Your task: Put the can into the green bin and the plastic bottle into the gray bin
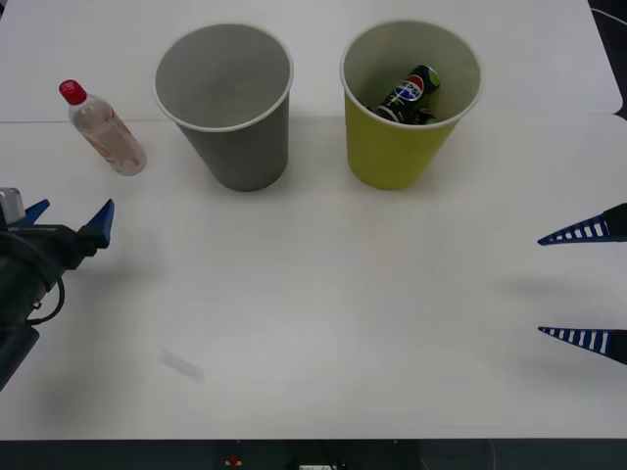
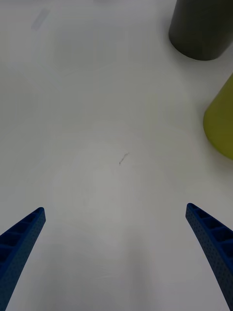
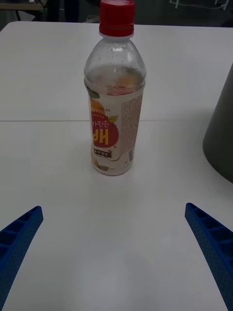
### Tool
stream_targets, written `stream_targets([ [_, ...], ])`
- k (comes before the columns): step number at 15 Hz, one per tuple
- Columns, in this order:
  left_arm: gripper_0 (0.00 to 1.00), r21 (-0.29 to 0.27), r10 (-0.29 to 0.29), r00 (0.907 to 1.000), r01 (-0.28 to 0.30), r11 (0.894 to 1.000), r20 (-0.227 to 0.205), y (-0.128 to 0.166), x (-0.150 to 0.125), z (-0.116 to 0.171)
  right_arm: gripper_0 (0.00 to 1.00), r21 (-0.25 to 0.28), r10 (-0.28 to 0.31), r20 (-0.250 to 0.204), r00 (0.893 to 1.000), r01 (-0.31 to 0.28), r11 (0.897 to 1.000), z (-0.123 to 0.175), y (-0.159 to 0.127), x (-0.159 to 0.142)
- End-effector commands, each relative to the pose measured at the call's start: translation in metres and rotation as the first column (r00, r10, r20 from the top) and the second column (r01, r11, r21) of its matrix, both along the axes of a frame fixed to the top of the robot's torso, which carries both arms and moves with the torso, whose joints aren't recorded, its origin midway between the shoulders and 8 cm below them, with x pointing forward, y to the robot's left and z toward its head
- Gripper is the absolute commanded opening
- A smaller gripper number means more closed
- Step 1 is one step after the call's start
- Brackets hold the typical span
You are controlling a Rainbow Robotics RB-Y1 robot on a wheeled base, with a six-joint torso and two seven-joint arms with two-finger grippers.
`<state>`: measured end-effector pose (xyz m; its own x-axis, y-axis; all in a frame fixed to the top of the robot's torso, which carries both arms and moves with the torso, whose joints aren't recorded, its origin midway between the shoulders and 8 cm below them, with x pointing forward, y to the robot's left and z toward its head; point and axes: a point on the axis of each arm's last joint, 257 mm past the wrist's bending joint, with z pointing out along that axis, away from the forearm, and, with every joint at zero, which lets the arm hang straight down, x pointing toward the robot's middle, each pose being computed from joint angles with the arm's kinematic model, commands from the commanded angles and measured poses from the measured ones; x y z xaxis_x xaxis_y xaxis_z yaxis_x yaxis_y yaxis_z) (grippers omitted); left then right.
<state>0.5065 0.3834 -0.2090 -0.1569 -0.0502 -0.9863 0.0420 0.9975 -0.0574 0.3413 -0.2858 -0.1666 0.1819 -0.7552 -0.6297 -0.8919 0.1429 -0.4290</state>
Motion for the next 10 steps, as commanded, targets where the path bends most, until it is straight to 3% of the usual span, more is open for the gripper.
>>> stream_targets([
  [1,1.00,-0.014,0.020,0.9992,-0.019,1.000,0.034,-0.003,0.019,0.004,1.00,0.000,0.000,0.000,1.000,0.000,1.000,0.000,0.000,0.000],
  [5,1.00,-0.027,0.027,0.9981,-0.026,0.999,0.056,-0.007,0.046,0.007,1.00,0.000,0.000,0.000,1.000,0.000,1.000,0.000,0.000,0.000],
  [10,1.00,0.019,0.060,0.9955,-0.062,0.998,0.074,0.006,0.075,0.008,1.00,0.000,0.000,0.000,1.000,0.000,1.000,0.000,0.000,0.000],
])
